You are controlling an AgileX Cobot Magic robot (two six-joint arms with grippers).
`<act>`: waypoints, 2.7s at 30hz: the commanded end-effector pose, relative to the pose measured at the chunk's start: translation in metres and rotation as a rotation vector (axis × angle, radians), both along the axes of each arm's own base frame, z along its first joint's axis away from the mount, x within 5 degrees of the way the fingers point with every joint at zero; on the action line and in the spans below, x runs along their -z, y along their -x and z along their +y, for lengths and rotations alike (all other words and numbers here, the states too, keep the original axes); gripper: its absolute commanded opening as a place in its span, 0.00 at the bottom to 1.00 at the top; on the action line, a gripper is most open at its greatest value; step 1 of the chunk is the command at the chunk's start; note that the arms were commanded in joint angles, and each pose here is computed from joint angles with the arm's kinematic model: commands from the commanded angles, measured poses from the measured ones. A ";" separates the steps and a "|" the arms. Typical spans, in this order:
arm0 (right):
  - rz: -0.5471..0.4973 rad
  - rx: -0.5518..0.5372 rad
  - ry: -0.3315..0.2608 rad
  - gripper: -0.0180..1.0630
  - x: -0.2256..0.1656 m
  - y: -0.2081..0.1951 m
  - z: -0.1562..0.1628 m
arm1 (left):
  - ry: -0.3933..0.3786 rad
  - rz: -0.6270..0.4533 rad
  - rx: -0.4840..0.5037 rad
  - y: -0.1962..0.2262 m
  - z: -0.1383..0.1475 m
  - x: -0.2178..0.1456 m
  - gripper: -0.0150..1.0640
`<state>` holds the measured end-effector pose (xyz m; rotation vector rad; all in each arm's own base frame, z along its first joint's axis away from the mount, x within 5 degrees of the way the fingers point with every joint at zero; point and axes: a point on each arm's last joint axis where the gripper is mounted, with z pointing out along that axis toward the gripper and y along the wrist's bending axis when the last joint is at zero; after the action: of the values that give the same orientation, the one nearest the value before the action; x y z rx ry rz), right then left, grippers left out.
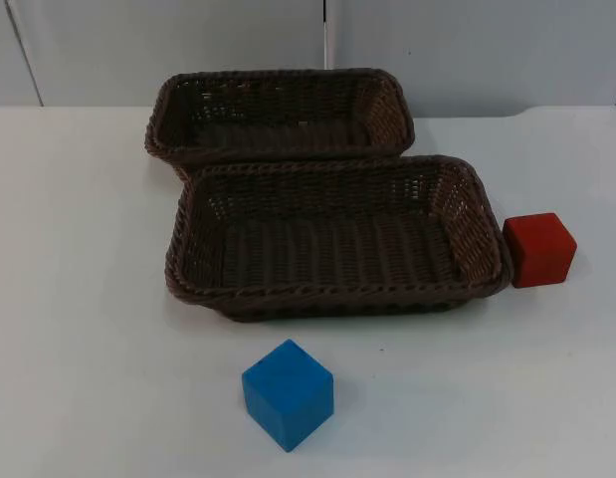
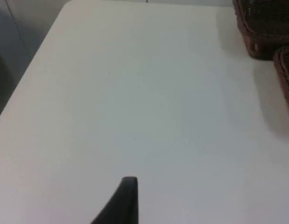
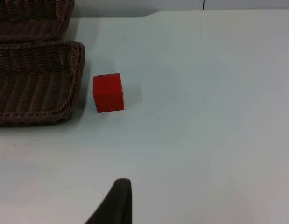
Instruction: Pick up one cube with the left hand and place it into the upper basket. Pick up one cube with the right hand and place it into the lower basket.
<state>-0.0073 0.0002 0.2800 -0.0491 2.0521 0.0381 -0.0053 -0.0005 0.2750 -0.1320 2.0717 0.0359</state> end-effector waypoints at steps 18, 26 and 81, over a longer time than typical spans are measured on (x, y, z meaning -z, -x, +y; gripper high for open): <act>-0.007 0.005 0.001 0.99 0.000 0.000 0.000 | 0.083 -0.004 0.040 -0.003 -0.006 -0.018 0.99; -0.007 0.005 0.001 0.99 0.000 0.000 0.000 | 0.115 0.014 0.058 -0.008 -0.009 -0.019 0.99; -0.007 0.005 0.001 0.99 0.000 0.000 0.000 | 0.226 0.335 0.346 -0.137 -0.023 -0.026 0.99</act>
<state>-0.0073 0.0002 0.2800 -0.0491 2.0521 0.0381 0.1287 -0.0218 0.2995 0.0950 2.4150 -0.3964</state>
